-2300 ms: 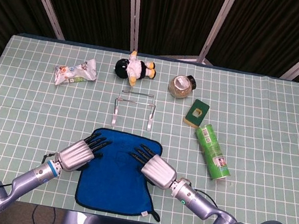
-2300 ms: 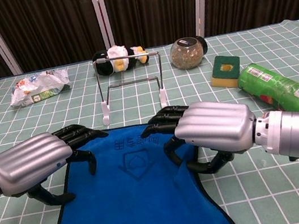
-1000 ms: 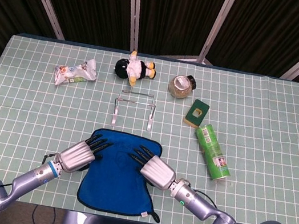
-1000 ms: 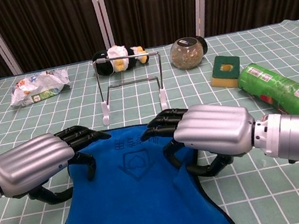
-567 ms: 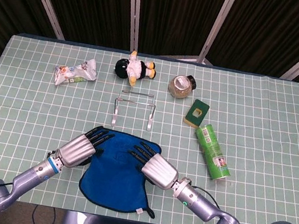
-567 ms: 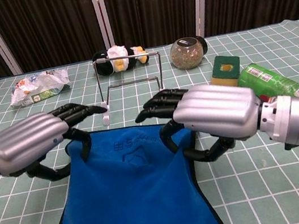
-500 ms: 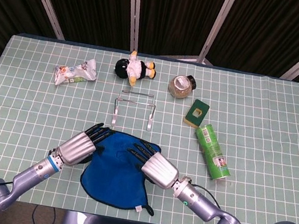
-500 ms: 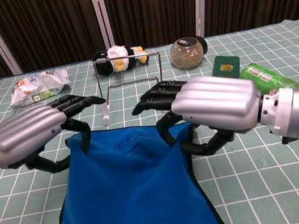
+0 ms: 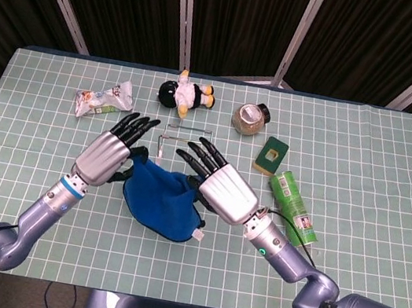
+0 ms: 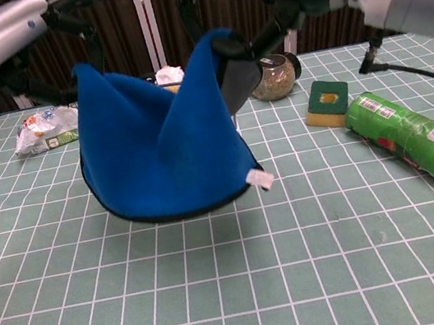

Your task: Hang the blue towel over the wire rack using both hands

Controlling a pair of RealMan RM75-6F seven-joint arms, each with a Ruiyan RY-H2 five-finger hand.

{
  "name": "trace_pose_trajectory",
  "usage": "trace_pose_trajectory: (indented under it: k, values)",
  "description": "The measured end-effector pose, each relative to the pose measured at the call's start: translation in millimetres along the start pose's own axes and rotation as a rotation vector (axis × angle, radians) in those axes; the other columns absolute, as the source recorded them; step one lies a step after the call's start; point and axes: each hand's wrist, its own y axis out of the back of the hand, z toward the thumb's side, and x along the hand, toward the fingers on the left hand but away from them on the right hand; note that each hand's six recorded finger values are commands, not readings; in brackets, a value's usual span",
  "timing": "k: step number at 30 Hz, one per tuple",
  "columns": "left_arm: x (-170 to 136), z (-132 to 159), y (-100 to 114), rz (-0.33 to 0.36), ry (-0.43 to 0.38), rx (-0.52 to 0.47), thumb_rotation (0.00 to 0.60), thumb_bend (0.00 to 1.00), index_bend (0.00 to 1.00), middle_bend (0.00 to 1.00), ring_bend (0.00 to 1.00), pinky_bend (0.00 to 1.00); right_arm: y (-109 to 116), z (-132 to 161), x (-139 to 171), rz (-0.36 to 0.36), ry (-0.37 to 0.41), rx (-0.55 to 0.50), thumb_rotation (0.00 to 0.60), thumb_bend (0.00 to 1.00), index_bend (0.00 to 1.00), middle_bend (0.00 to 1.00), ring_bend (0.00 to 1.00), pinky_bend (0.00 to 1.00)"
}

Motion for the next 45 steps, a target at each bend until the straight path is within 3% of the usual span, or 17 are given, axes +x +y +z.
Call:
trace_pose_trajectory:
  k: [9, 17, 37, 45]
  values:
    - [45.0, -15.9, 50.8, 0.082, 0.082, 0.014, 0.6, 0.53, 0.79, 0.0, 0.0, 0.0, 39.7, -36.0, -40.1, -0.079, -0.116, -0.033, 0.6, 0.49, 0.64, 0.1, 0.0, 0.0]
    - [75.1, -38.1, 66.9, 0.102, 0.157, 0.037, 0.6, 0.53, 0.79, 0.0, 0.0, 0.0, 31.7, -77.4, -51.5, -0.067, -0.208, -0.081, 0.6, 0.48, 0.64, 0.11, 0.0, 0.0]
    - [78.8, -64.0, -7.9, -0.052, 0.236, 0.007, 0.6, 0.53, 0.79, 0.0, 0.0, 0.0, -55.1, -110.2, -37.2, 0.077, -0.286, -0.1, 0.6, 0.48, 0.64, 0.11, 0.0, 0.0]
    - [72.5, -72.4, -32.6, -0.098, 0.265, -0.009, 0.6, 0.54, 0.79, 0.0, 0.0, 0.0, -76.4, -115.6, -27.6, 0.108, -0.3, -0.112, 0.6, 0.48, 0.64, 0.11, 0.0, 0.0]
